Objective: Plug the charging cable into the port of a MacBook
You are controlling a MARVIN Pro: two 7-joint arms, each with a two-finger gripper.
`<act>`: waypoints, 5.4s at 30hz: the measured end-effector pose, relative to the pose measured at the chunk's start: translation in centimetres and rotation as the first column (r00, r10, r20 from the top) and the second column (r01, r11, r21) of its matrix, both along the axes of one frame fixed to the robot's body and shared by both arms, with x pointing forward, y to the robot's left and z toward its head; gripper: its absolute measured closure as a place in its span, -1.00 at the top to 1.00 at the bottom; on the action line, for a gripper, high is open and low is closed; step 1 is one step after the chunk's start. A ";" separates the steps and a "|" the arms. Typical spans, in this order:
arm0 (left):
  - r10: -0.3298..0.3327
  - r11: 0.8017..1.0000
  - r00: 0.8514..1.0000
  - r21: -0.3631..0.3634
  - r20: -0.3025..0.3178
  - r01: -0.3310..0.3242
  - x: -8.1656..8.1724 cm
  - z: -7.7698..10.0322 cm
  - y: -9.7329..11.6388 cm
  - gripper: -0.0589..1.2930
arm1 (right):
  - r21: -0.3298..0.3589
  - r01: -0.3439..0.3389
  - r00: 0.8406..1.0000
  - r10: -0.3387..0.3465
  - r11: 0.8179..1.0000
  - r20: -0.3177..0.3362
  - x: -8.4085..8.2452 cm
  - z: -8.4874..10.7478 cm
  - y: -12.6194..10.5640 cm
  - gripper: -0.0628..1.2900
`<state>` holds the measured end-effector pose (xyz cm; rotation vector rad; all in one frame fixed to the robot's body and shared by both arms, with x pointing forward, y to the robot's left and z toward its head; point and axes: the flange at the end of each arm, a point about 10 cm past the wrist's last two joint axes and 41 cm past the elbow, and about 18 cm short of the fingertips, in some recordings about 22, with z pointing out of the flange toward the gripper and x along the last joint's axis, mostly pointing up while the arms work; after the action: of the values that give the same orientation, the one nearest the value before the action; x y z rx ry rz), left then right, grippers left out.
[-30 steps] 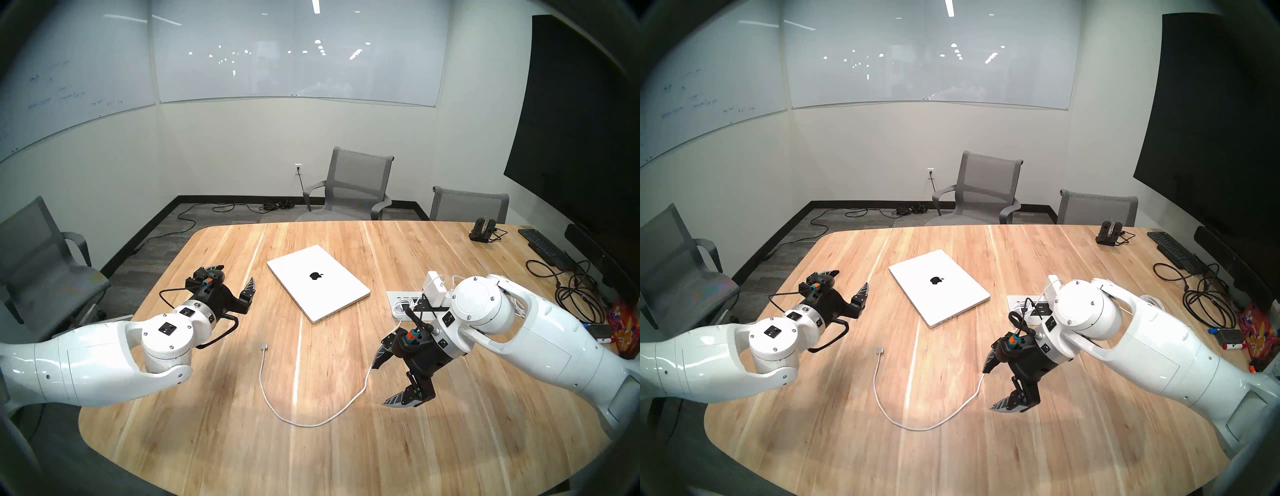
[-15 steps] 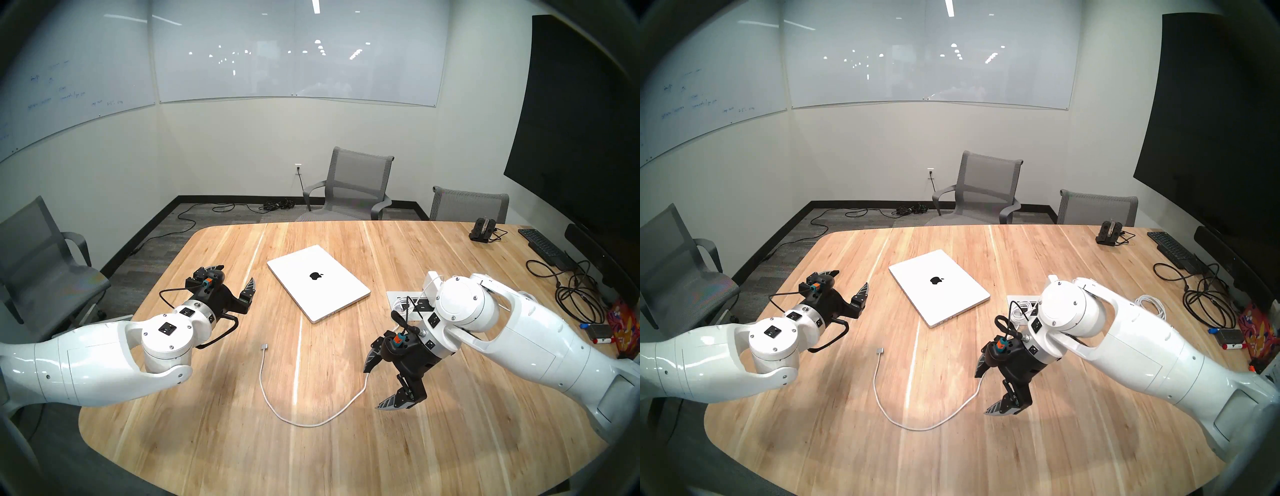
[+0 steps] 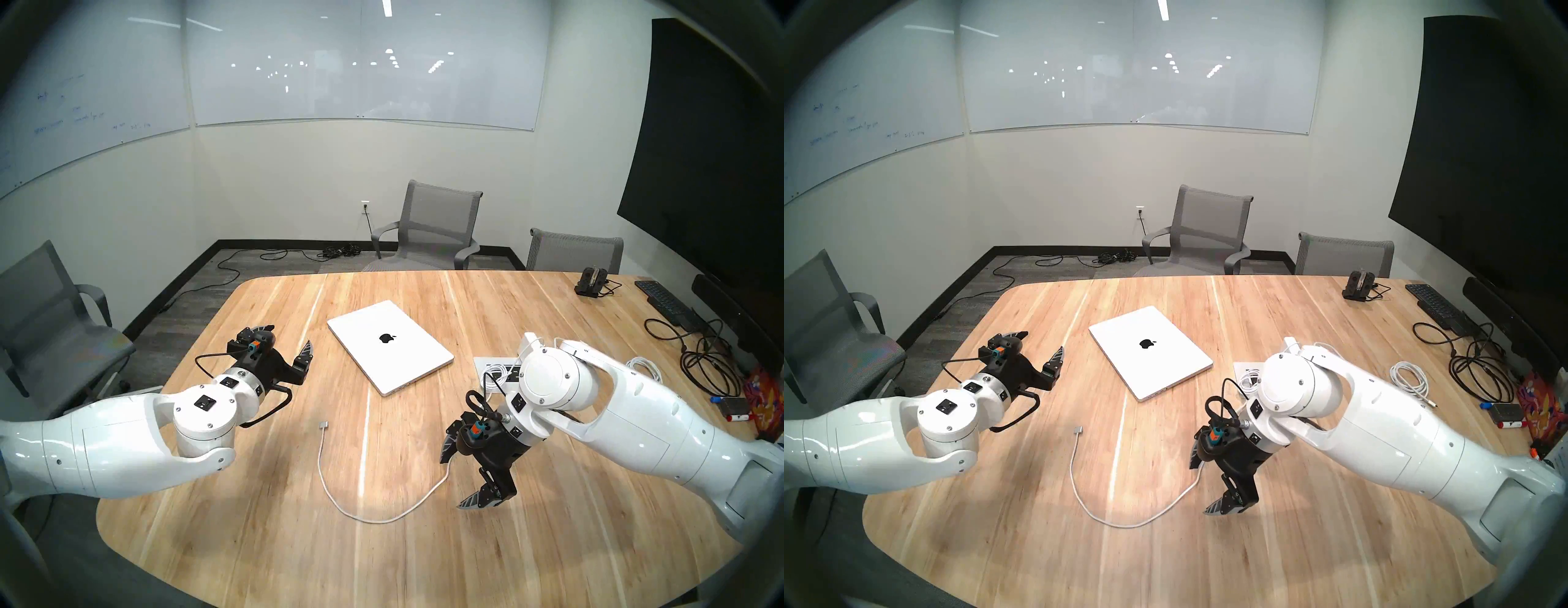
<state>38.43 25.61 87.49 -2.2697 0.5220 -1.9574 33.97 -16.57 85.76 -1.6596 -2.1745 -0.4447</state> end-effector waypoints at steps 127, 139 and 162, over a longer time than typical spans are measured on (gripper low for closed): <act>0.000 1.000 1.000 0.000 0.000 0.000 0.0 0.0 0.0 0.87 | -0.184 0.305 0.952 -0.294 0.934 0.085 5.0 -0.8 -11.8 -0.94; 0.000 1.000 1.000 0.000 0.000 0.000 0.0 0.0 0.0 0.87 | -0.220 0.349 0.937 -0.334 0.911 0.105 5.0 -0.6 -15.9 -0.94; 0.000 1.000 1.000 0.000 0.000 0.000 0.0 0.0 0.0 0.87 | -0.214 0.352 0.936 -0.339 0.911 0.094 3.9 -0.6 -18.3 -0.94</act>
<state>38.43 25.63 87.50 -2.2698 0.5221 -1.9571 37.84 -34.92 85.15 -2.1997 -2.0320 -0.3468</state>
